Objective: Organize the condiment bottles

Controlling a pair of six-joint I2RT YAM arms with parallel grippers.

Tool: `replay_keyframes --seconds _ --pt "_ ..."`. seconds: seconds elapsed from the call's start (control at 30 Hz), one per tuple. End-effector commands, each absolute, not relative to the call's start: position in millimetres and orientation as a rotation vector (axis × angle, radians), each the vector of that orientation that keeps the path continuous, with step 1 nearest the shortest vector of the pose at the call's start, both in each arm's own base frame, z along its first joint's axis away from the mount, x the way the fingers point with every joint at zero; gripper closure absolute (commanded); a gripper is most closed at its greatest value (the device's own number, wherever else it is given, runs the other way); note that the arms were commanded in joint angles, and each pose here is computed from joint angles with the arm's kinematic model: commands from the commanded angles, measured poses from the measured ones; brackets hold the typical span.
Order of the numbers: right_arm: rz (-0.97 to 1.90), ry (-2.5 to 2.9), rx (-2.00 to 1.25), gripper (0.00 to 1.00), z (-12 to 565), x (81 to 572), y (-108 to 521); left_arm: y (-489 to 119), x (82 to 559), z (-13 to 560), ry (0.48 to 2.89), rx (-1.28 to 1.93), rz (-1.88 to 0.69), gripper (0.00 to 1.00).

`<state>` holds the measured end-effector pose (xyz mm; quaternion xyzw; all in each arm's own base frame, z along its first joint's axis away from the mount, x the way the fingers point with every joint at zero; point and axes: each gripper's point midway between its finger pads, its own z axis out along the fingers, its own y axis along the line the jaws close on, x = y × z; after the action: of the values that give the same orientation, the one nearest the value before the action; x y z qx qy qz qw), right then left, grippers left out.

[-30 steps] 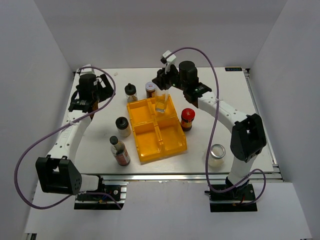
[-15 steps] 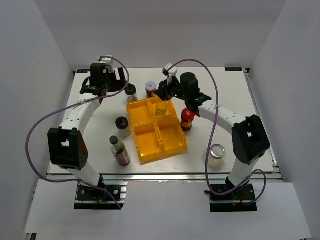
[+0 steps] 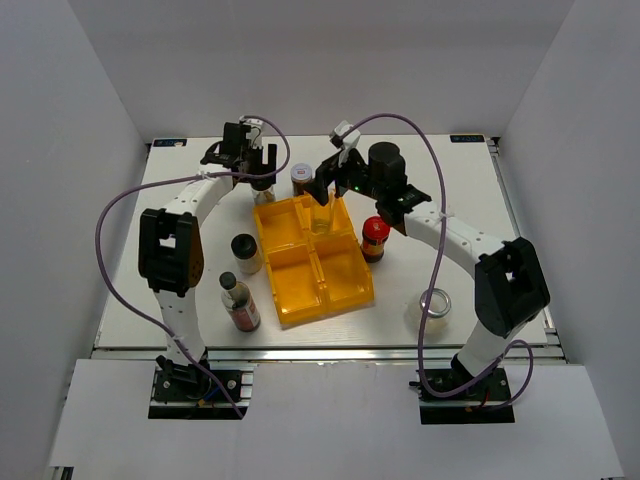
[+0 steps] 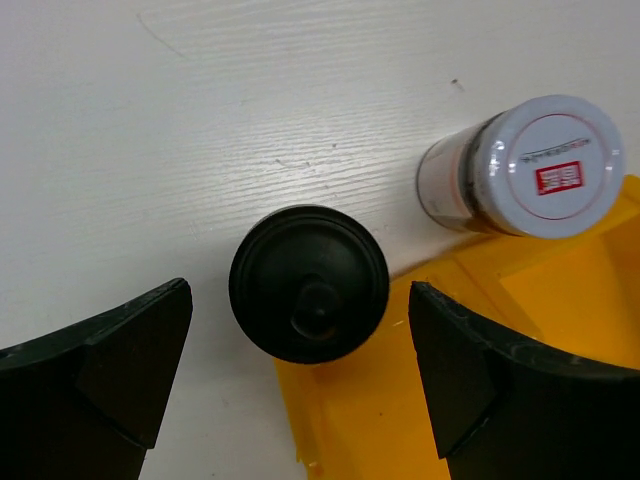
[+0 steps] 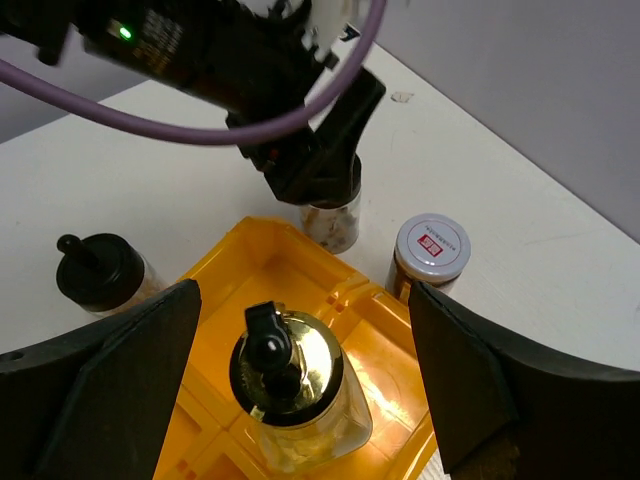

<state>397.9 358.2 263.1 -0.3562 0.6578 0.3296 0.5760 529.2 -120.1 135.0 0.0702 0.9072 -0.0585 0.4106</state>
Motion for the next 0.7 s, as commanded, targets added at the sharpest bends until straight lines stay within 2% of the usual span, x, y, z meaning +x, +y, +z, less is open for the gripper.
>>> replay_keyframes --seconds 0.0,0.17,0.4,0.67 --pt "0.799 1.415 -0.829 0.11 305.6 386.8 358.6 -111.6 533.6 143.6 2.286 0.169 -0.089 0.02" --pt "0.805 1.391 -0.837 0.11 314.2 378.3 354.9 -109.4 533.4 144.7 2.28 0.153 -0.078 0.02" --pt "0.804 1.393 -0.841 0.11 317.9 367.1 347.3 -114.0 520.0 187.5 2.195 0.164 -0.133 0.02" --pt "0.718 1.376 -0.769 0.11 337.7 349.5 314.7 -113.0 513.4 167.2 2.23 0.163 -0.132 0.02"
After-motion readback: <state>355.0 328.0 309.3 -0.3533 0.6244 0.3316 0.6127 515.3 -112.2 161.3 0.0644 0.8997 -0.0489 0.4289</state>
